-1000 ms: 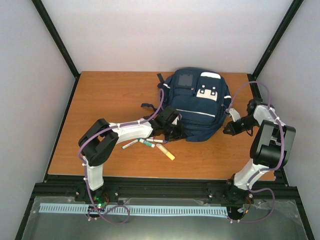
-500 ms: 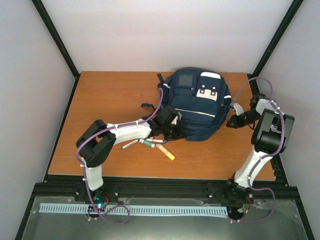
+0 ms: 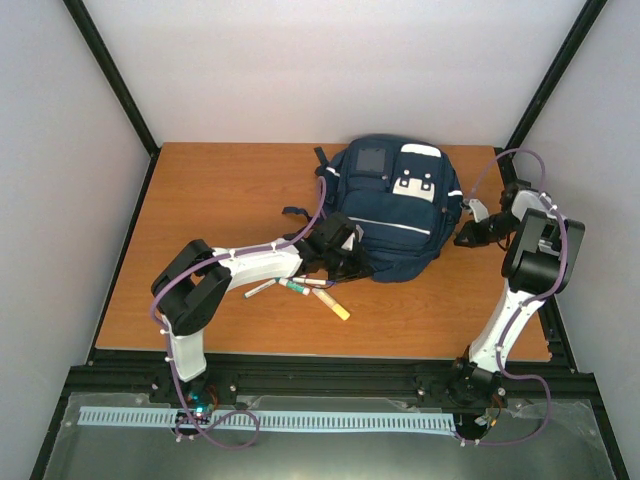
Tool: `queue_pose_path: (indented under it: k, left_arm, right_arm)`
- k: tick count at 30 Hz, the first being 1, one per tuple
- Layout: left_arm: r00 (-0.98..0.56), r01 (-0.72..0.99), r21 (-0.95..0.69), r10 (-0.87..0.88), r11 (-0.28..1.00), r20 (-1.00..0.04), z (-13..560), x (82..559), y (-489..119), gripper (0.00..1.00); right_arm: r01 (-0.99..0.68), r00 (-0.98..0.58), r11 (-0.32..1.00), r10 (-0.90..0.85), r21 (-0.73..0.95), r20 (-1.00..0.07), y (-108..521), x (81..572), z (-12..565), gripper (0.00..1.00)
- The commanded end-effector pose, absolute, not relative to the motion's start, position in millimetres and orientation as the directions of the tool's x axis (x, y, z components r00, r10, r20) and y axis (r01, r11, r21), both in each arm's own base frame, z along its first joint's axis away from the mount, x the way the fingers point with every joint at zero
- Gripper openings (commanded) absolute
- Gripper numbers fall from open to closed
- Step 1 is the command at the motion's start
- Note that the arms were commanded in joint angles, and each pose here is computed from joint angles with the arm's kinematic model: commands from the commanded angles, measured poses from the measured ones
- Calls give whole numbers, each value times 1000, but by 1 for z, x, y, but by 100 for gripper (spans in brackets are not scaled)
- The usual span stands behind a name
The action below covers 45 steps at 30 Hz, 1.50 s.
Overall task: Pack the student bag
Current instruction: Zip the student bag at the center of the board.
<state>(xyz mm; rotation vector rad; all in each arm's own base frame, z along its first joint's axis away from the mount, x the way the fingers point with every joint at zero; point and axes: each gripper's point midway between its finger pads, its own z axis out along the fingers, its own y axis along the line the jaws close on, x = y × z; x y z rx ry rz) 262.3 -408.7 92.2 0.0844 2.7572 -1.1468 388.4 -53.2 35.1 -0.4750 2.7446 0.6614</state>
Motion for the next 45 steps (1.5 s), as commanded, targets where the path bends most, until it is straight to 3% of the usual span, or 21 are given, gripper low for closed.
queue_pose_path:
  k: [1,8,17,19,22,27,28,29,30,34,38,45]
  left_arm:
    - [-982,155,-702,34,695,-183,109,253,-405,1]
    - [-982,158,-698,37,698,-185,107,252,-403,1]
    - [-965,235,-692,79,682,-250,124,257,-409,3]
    - [-956,271,-678,108,684,-274,130,257,-408,13]
    - [-935,334,-623,167,707,-312,138,258,-403,42]
    - [-885,439,-552,234,709,-403,163,261,-390,70]
    - [-873,456,-537,241,709,-424,169,264,-385,75]
    - [-862,467,-520,239,715,-446,176,267,-378,90]
    - [-851,477,-504,233,720,-471,184,272,-371,98]
    - [-812,445,-382,185,810,-553,211,303,-323,100]
    - [-812,336,-271,131,902,-569,227,329,-270,100]
    - [-766,252,-166,92,953,-636,247,347,-222,100]
  right_arm:
    - [-325,-880,917,-204,231,-429,-105,430,39,5]
    - [-320,-874,920,-195,225,-446,-109,442,34,6]
    - [-322,-863,925,-200,201,-464,-105,415,67,39]
    - [-327,-853,924,-199,197,-482,-101,404,84,43]
    - [-351,-829,912,-198,211,-524,-86,387,113,46]
    - [-379,-771,896,-168,232,-614,-60,366,174,53]
    - [-374,-756,901,-158,221,-635,-57,363,188,63]
    - [-371,-740,905,-152,209,-656,-54,360,201,95]
    - [-380,-717,906,-162,185,-678,-49,356,215,99]
    - [-437,-642,898,-271,53,-718,-14,337,245,100]
    - [-500,-577,864,-377,-51,-725,17,327,259,100]
    - [-712,-493,682,-314,169,-811,79,297,273,100]
